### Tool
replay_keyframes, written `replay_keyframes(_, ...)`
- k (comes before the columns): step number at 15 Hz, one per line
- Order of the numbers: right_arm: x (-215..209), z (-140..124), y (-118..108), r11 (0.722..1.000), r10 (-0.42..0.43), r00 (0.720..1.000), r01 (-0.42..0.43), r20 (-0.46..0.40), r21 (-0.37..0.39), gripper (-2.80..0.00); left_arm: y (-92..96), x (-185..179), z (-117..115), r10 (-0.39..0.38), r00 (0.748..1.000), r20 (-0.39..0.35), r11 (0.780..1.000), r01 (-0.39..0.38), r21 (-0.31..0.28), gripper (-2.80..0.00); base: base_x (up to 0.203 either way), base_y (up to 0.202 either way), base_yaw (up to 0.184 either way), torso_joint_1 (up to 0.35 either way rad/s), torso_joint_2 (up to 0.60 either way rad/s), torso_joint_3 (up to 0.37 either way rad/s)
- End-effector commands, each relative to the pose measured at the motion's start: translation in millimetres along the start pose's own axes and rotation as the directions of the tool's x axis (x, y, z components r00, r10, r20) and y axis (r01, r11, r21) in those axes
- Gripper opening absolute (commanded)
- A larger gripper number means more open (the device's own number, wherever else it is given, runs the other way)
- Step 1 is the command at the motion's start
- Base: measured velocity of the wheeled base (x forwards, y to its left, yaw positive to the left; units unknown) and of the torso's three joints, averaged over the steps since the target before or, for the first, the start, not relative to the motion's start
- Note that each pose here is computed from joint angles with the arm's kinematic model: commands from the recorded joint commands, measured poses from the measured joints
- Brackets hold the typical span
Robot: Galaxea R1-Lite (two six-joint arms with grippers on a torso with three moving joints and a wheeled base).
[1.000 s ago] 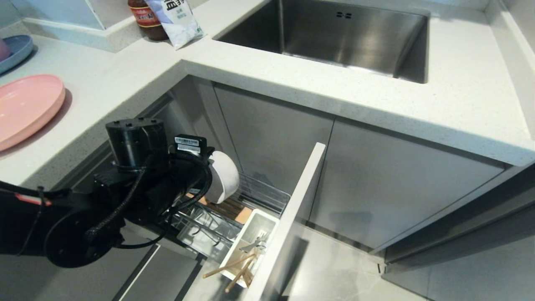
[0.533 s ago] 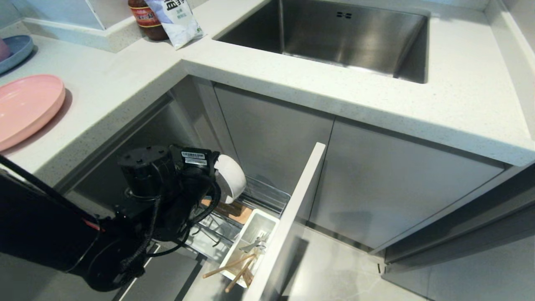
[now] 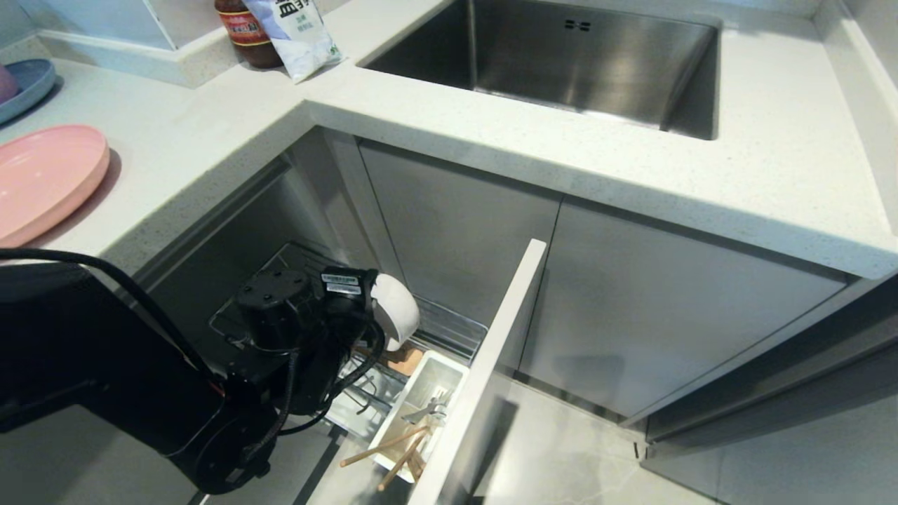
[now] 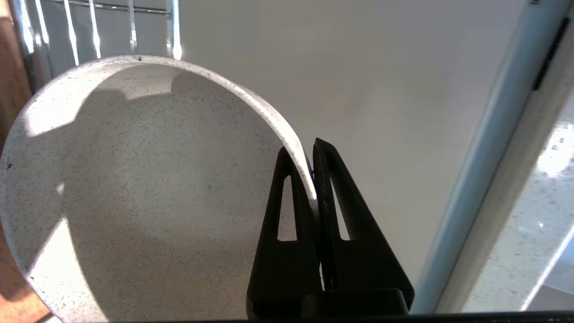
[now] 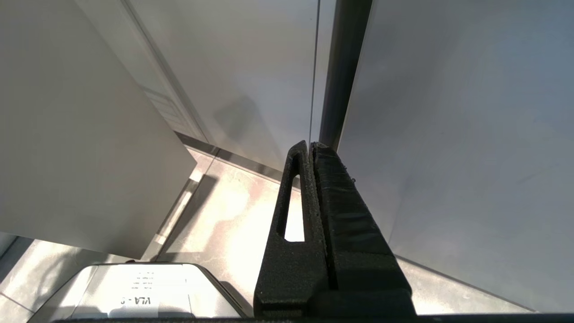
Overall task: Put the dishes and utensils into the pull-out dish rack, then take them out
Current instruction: Pick up the bowl and place it in the cupboard
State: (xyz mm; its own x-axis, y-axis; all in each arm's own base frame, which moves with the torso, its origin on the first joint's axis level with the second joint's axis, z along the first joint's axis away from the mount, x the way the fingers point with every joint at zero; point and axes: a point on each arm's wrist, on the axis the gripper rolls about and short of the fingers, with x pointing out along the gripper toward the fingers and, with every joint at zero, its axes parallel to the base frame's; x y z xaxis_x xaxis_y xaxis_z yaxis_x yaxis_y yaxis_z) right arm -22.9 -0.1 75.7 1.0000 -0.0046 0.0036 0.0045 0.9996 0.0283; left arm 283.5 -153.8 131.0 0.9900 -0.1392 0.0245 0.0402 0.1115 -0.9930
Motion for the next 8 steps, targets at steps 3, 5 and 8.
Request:
replay_keyframes(3,-0.1,-0.2,0.0,1.0,0.0,1.0,0.0,0.002,0.0,-2.8,6.6,4.2,-1.9,-0.035,0.999,0.008,0.999,0.035,-0.022,-2.8,0.0,0.0,0.0,0.0,0.0,0.0)
replay_keyframes(5,-0.1,-0.1,0.0,1.0,0.0,1.0,0.0,0.002,0.001,-2.8,8.6,5.0,-2.5,-0.031,0.999,0.007,0.999,0.031,-0.022,-2.8,0.0,0.0,0.0,0.0,0.0,0.0)
replay_keyframes(8,-0.1,-0.4,0.0,1.0,0.0,1.0,0.0,0.001,0.0,-2.8,5.1,4.4,-1.8,-0.075,0.997,0.014,0.996,0.075,-0.04,-2.8,0.0,0.0,0.0,0.0,0.0,0.0)
